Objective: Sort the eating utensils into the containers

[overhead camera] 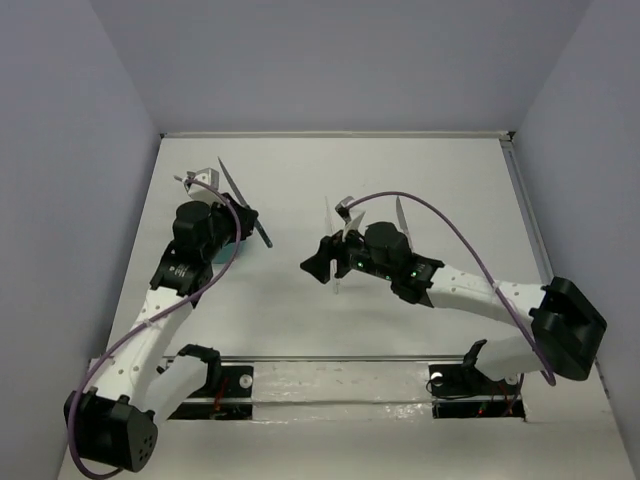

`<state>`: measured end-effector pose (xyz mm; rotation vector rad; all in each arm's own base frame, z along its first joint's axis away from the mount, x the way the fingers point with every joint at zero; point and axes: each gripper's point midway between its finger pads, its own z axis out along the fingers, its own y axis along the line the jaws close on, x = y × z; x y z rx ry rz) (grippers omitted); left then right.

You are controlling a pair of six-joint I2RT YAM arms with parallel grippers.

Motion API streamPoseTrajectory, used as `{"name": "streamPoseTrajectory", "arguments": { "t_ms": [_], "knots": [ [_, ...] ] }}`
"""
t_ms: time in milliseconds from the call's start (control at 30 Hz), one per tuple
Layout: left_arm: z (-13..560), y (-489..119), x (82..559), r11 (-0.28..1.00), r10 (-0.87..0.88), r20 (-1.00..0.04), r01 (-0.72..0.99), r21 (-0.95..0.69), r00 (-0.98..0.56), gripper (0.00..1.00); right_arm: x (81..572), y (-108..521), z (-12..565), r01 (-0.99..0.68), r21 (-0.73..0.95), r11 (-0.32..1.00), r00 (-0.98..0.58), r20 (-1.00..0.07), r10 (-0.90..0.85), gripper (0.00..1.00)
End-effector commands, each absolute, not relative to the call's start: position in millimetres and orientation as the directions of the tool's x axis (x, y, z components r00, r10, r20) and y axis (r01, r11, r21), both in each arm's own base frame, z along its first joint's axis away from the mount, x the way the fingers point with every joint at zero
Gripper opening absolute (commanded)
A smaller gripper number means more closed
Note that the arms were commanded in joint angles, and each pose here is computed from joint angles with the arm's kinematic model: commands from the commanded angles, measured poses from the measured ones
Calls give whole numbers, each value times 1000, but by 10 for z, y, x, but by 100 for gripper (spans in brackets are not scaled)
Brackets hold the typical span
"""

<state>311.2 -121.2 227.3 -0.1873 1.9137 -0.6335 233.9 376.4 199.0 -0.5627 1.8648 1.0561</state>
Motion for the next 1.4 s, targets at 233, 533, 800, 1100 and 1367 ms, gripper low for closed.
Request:
{"name": "streamPoseTrajectory", "arguments": {
  "t_ms": [233,533,800,1100,1367],
  "knots": [
    [2724,-254,3626,938,-328,-937,-155,-309,-118,0,2306,3214,1994,-648,407,643,-410,-899,156,75],
    [2600,-17,3821,947,-274,-959,-193,-255,-78,0,2265,3024,2078,-640,408,651,-375,-906,198,75],
    [2342,98,3809,948,-228,-967,-252,-194,-113,0,2265,2920,2146,-627,400,669,-350,-911,218,74],
    [2037,-131,3881,957,-229,-953,-224,-184,-197,0,2288,2832,2193,-607,391,692,-327,-917,231,74],
    [2444,-35,3726,941,-229,-971,-274,-201,-75,0,2318,2848,2141,-604,390,695,-337,-915,221,73]
  ]
}}
